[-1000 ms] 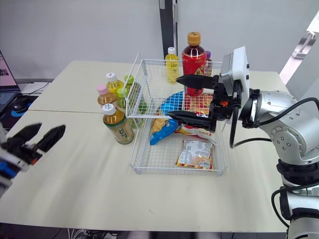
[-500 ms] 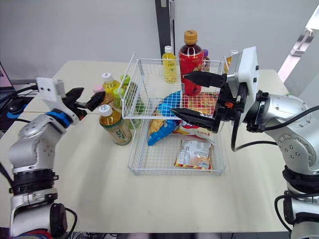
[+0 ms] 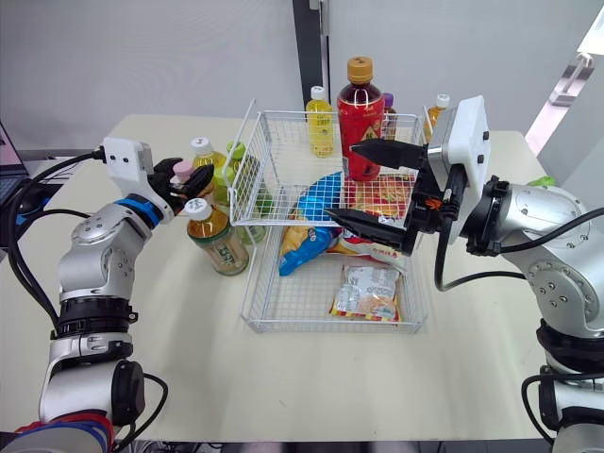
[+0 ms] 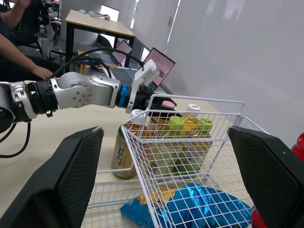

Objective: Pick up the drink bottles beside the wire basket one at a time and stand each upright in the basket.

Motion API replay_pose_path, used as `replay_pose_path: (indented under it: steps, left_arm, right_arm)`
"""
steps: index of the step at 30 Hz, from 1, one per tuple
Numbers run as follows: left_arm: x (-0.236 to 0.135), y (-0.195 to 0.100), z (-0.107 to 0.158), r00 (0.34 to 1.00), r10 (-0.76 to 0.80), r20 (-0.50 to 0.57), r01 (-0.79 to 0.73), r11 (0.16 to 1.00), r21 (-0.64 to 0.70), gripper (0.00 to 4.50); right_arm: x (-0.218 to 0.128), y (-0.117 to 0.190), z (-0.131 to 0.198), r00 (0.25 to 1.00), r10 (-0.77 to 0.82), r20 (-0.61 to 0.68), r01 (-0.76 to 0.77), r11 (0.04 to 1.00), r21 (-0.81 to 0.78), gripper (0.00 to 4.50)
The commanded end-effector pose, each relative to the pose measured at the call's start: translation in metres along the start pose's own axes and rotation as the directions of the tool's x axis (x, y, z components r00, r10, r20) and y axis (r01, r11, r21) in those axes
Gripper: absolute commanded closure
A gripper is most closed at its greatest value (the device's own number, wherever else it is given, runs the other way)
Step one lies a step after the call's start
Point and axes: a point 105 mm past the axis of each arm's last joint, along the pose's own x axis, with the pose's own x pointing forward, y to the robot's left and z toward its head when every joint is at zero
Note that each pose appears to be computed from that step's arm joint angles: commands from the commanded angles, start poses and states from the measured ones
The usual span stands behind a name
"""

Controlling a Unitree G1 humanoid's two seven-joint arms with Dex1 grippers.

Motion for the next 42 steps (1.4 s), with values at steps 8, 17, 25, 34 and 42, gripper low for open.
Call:
replay_pose_path:
  steps: [8,17,25,34,42]
  left_arm:
    - [-0.005,0.008,0.014,0.999,0.026,0.039,-0.028,0.999,0.032,3.14]
    - [-0.043,0.028,0.102,0.985,-0.064,0.157,0.045,0.992,0.121,3.14]
    - [-0.075,0.033,0.189,0.964,-0.189,0.187,0.163,0.976,0.146,3.14]
    - [-0.059,-0.018,0.269,0.858,-0.402,0.32,0.37,0.915,0.158,3.14]
    - [-0.029,-0.077,0.291,0.731,-0.597,0.331,0.575,0.8,0.171,3.14]
  right_arm:
    - [-0.002,-0.001,0.01,1.0,-0.004,0.023,0.005,0.999,-0.034,0.0]
    - [-0.002,-0.002,0.011,0.999,-0.005,0.045,0.006,1.0,-0.023,0.0]
    - [-0.002,-0.003,0.013,0.996,-0.007,0.085,0.007,1.0,0.002,0.0]
    - [-0.005,-0.007,0.017,0.993,-0.054,0.102,0.057,0.998,-0.029,0.0]
    - [-0.012,-0.008,0.018,0.989,-0.12,0.089,0.125,0.99,-0.058,0.0]
